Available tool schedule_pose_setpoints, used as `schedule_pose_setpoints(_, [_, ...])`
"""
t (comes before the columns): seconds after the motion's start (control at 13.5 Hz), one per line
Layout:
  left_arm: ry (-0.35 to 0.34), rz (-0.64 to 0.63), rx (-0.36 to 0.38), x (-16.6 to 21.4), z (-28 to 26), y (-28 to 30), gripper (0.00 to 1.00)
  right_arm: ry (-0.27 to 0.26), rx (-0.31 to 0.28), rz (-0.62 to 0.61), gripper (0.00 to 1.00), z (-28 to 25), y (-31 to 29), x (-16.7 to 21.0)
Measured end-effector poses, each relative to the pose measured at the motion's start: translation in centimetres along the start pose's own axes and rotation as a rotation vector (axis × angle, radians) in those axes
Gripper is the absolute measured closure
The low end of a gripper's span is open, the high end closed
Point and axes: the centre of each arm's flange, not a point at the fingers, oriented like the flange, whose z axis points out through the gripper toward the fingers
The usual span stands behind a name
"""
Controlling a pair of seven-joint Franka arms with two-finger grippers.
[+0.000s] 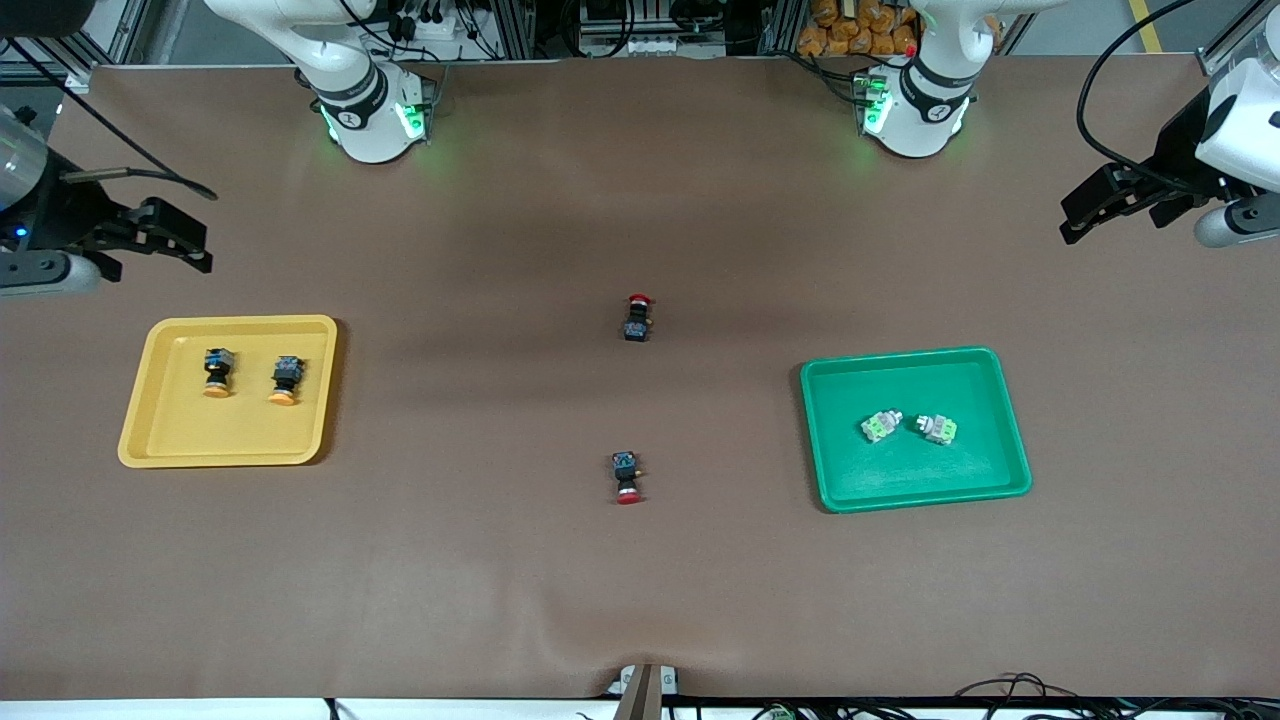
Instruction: Place green and yellow buttons in trays
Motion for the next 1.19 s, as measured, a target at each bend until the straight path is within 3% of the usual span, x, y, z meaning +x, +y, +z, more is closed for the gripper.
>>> schedule_pose_setpoints(0.96, [0.000, -0.001, 0.000, 0.0, 0.0, -0.1, 0.00, 0.002, 0.010, 0.025, 0.00, 0.3, -0.4, -1.7])
schedule_pose_setpoints(1.19, [0.000, -0.001, 0.000, 0.0, 0.0, -0.1, 0.00, 0.002, 0.010, -0.036, 0.00, 0.3, -0.1, -1.7])
